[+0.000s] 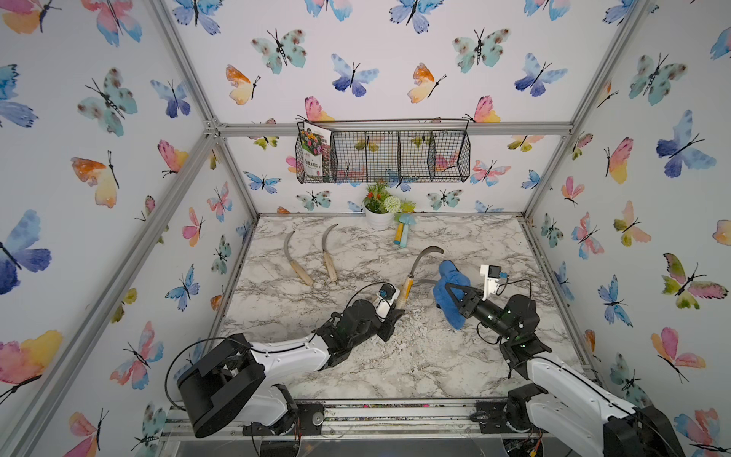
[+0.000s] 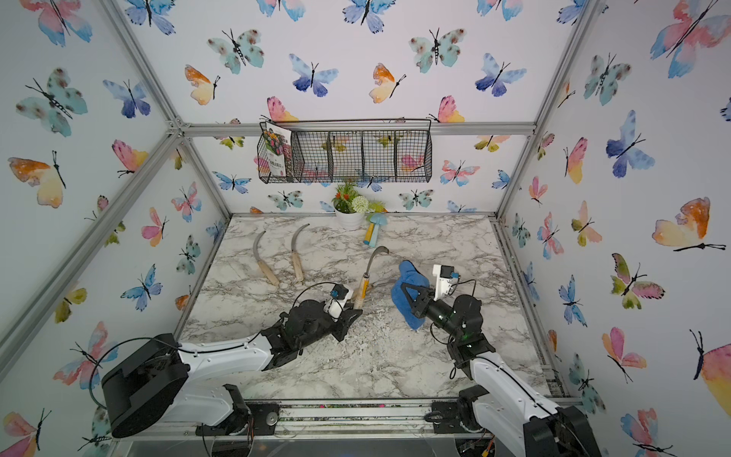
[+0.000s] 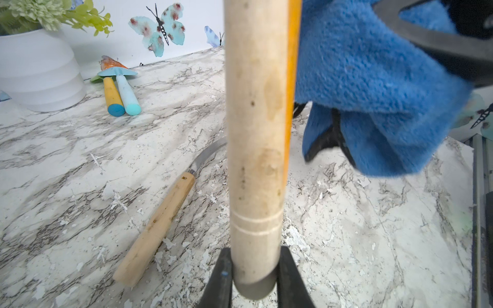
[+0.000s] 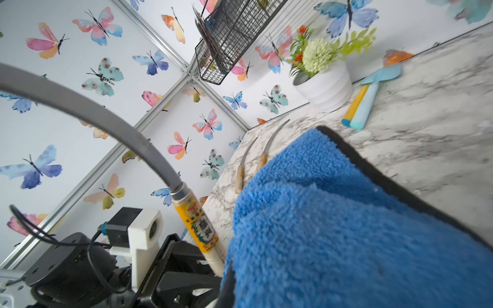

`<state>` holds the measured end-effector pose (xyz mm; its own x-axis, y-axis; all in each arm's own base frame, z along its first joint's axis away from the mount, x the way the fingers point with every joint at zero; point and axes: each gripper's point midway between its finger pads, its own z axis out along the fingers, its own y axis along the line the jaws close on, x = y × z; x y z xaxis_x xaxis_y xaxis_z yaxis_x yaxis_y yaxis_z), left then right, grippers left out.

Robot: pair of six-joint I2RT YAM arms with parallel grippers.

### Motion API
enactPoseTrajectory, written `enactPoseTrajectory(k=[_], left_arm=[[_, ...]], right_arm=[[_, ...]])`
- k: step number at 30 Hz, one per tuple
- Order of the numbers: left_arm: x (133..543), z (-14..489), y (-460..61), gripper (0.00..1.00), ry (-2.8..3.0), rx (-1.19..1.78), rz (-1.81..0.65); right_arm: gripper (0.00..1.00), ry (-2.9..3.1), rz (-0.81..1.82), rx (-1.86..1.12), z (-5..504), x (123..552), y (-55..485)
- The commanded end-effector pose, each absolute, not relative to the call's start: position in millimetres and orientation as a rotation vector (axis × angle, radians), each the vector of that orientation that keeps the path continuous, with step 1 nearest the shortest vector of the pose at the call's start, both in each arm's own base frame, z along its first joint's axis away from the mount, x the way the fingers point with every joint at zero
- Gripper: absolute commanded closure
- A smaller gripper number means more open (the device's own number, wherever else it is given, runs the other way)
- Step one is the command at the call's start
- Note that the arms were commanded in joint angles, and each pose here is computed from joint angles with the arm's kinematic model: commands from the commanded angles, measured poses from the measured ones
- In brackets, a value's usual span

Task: Wipe small sickles with rags
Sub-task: Wipe the small sickle.

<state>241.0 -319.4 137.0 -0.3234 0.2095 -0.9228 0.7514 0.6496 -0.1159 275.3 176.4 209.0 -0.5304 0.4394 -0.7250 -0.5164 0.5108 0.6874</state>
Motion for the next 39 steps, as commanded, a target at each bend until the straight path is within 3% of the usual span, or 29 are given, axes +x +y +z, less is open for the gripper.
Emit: enactPoseTrajectory(k=[1, 5, 15, 27, 39], left_arm=[[244.2, 141.0, -332.2, 1.00, 1.819, 0.840, -0.635], [242.5, 124.8, -349.2, 1.00, 1.867, 0.930, -0.654], [237.4, 90.2, -376.6, 1.00, 1.989, 1.066, -0.657], [213.6, 65.2, -362.3, 1.00, 2.100, 1.039, -0.694], [222.7, 54.2, -362.2, 1.00, 2.127, 1.023, -0.628]], right_arm=[[0.98, 1.771, 1.233, -0.120, 206.1, 268.5, 167.7], [0.98, 1.797, 1.123, -0.061, 184.9, 281.3, 149.7], [0.98, 1.716, 1.173, -0.258, 184.4, 276.7, 166.6], [0.98, 1.725, 1.186, -0.293, 170.3, 273.2, 170.2], [0.98, 1.720, 1.270, -0.345, 158.0, 267.3, 184.8]])
